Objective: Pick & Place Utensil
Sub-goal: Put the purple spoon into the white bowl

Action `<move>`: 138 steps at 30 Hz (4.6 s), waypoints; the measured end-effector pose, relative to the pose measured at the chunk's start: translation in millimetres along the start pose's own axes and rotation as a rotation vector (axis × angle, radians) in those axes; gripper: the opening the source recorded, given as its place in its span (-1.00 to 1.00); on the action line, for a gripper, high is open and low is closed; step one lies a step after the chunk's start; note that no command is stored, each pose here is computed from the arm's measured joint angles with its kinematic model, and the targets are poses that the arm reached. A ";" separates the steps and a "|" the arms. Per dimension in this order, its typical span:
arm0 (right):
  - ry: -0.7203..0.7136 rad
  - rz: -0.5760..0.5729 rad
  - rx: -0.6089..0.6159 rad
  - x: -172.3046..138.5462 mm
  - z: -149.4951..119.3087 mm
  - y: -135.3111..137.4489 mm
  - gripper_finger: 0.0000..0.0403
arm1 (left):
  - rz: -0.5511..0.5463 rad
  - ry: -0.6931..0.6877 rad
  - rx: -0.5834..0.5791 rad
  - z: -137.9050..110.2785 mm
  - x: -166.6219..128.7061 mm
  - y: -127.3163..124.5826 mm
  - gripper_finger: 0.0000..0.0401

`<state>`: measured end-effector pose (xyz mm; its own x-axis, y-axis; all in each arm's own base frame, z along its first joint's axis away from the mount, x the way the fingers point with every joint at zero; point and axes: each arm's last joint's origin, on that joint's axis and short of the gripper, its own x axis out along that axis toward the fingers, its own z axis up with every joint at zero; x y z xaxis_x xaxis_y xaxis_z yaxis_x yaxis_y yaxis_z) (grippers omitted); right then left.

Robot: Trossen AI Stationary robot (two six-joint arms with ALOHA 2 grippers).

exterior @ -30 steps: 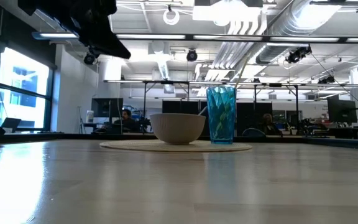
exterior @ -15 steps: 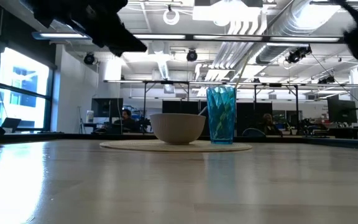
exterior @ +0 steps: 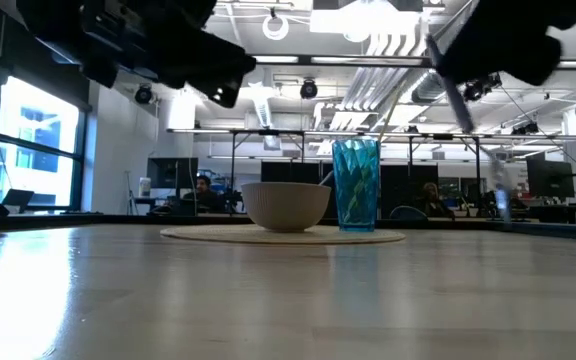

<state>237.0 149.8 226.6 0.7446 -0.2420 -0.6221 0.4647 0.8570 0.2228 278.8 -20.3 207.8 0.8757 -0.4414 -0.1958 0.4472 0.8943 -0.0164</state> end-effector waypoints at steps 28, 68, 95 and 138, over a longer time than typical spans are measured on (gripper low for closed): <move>-0.335 0.540 -0.617 28.5 71.3 4.6 -0.66 | -0.277 -0.093 0.041 15.5 87.5 18.7 -0.04; -0.382 0.426 -0.576 19.9 75.1 2.5 -0.38 | -0.247 -0.119 0.013 27.7 86.6 18.7 -0.85; -0.303 0.379 -0.528 -20.7 31.5 26.1 -0.12 | 0.811 -0.371 -0.537 4.8 -45.3 159.5 -0.83; -0.262 0.387 -0.534 -9.5 22.4 30.5 -0.26 | 1.213 -0.064 -0.823 -42.5 -1.6 187.2 -0.80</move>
<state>254.9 168.0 256.1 0.9306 0.0813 -0.3570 -0.1054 0.9932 -0.0487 353.3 151.0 163.3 0.6475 0.6119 -0.4542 -0.7612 0.4905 -0.4243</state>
